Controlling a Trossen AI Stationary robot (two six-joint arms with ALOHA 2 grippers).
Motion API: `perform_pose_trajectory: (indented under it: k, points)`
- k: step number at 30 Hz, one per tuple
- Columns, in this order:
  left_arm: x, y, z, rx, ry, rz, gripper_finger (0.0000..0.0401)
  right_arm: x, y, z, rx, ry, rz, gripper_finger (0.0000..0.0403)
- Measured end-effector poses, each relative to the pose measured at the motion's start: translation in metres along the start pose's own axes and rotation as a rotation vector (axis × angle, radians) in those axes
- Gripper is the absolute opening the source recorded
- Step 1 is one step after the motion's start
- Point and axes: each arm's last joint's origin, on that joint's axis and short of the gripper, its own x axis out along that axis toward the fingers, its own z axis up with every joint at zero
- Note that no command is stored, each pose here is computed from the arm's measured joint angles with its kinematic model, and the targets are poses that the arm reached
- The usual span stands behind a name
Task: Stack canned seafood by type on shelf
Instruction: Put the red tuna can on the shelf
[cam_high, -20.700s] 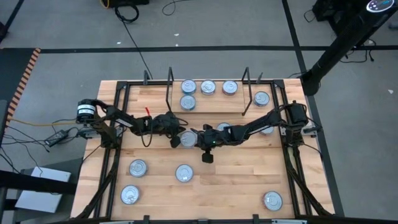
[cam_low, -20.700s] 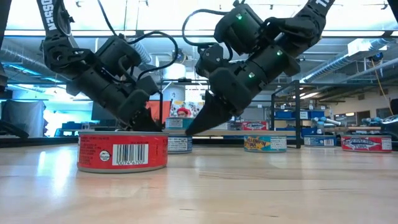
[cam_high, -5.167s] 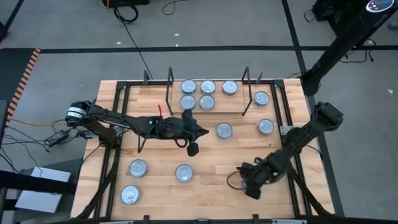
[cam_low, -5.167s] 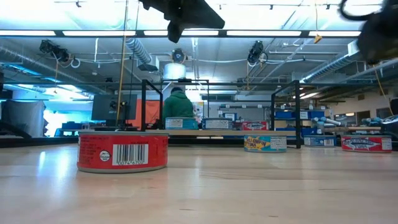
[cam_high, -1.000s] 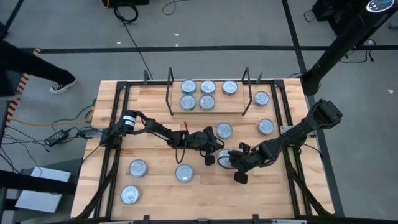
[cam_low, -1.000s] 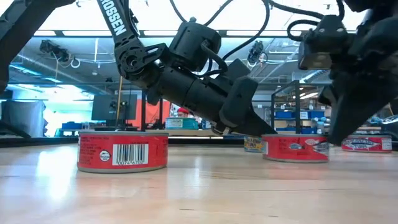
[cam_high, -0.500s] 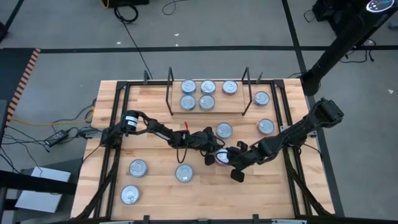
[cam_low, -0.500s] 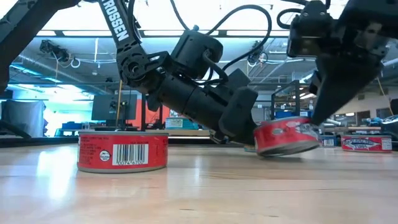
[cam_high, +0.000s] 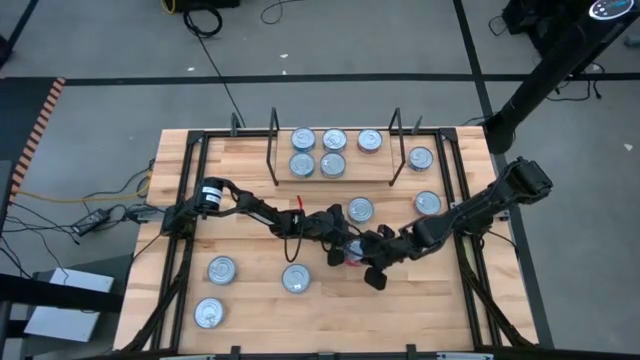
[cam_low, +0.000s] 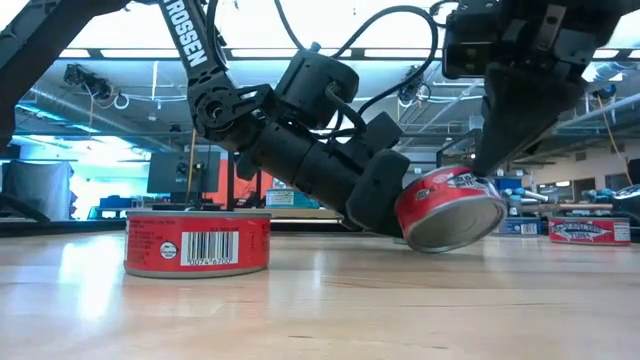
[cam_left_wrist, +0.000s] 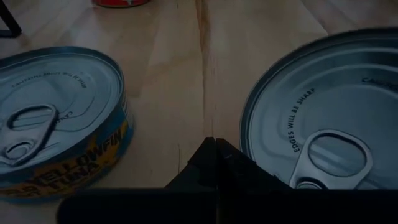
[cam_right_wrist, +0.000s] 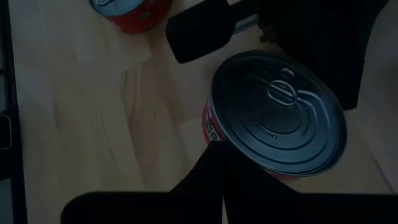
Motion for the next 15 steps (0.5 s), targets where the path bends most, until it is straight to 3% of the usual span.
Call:
perform_pose_trajectory:
  k: [15]
  points:
    - [0.0,-0.001,0.001,0.007,-0.008,-0.034,0.0001,-0.011,-0.009,0.013,0.158,-0.026,0.029,0.0003]
